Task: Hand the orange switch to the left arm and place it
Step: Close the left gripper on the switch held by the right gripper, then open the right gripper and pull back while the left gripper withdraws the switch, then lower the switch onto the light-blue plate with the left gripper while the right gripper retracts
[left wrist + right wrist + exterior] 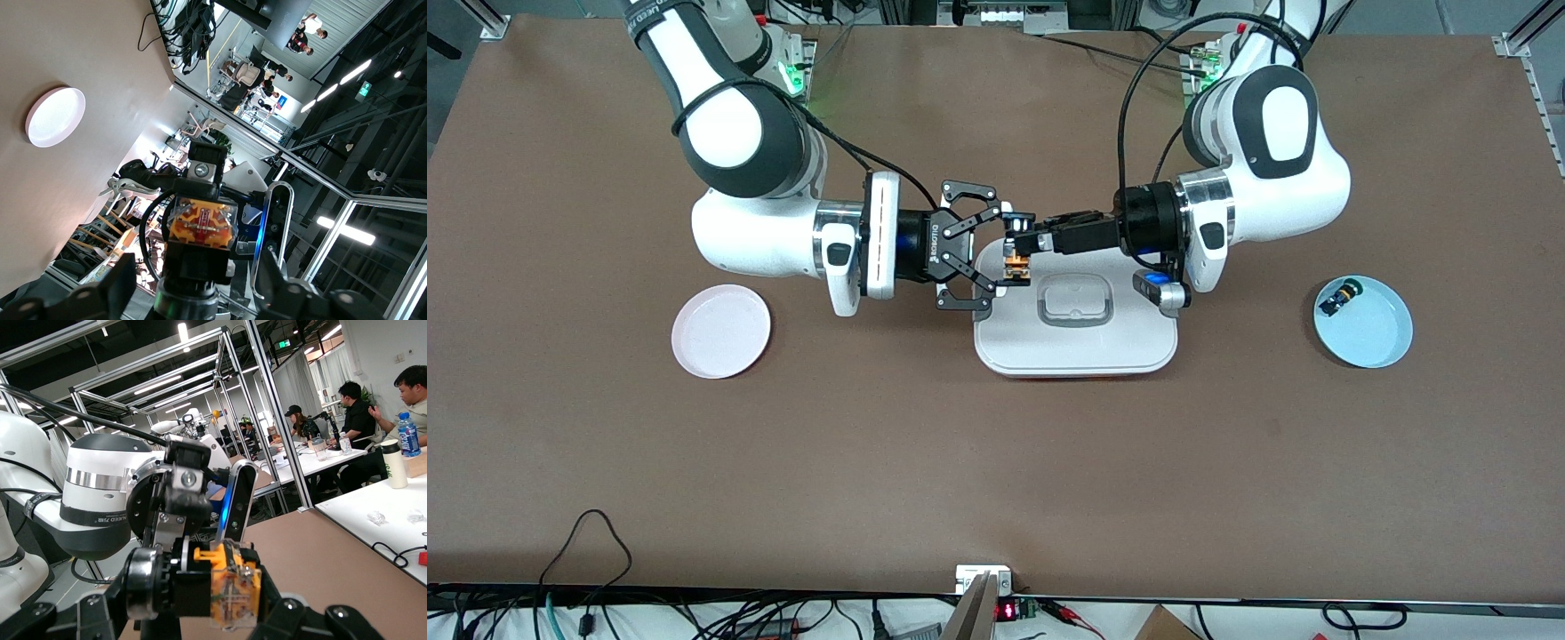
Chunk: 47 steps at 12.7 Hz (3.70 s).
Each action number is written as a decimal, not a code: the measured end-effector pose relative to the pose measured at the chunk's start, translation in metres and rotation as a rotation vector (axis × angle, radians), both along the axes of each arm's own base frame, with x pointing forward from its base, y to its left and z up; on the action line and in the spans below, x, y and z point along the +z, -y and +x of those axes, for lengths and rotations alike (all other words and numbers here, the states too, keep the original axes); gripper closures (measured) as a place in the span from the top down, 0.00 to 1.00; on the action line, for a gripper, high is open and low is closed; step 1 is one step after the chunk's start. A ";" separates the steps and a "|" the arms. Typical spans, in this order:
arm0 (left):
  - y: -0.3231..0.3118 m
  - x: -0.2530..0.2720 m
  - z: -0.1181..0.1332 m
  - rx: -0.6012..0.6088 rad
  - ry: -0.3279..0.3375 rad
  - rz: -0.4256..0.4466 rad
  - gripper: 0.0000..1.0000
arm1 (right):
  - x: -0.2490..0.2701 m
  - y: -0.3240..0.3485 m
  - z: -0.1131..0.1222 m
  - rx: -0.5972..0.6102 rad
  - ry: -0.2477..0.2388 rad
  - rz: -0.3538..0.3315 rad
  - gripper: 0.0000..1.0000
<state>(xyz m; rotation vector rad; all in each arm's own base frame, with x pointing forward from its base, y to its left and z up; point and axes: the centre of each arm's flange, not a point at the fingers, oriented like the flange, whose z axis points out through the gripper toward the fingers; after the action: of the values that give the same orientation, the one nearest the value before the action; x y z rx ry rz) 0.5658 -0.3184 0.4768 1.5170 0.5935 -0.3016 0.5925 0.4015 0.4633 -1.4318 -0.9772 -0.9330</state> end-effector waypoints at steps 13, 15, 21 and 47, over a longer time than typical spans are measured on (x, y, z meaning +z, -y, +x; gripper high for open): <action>0.000 -0.002 0.003 -0.001 0.035 0.010 0.44 | 0.000 0.004 0.003 -0.009 -0.002 0.001 0.81; -0.002 -0.003 0.004 0.004 0.034 0.012 0.44 | 0.003 0.005 0.003 -0.016 -0.005 0.009 0.99; -0.013 -0.005 0.009 0.002 0.056 0.053 0.44 | 0.003 0.011 0.002 -0.025 -0.031 0.005 1.00; -0.501 -0.204 -0.004 -0.747 -0.091 1.490 0.44 | -0.041 0.332 -0.001 -0.068 -0.997 -1.031 1.00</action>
<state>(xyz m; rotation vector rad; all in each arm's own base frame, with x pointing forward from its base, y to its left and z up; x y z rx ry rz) 0.5615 0.1828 0.2731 3.1828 0.2251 -0.5409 0.5918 0.0692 0.4225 -2.4094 -0.5986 0.4162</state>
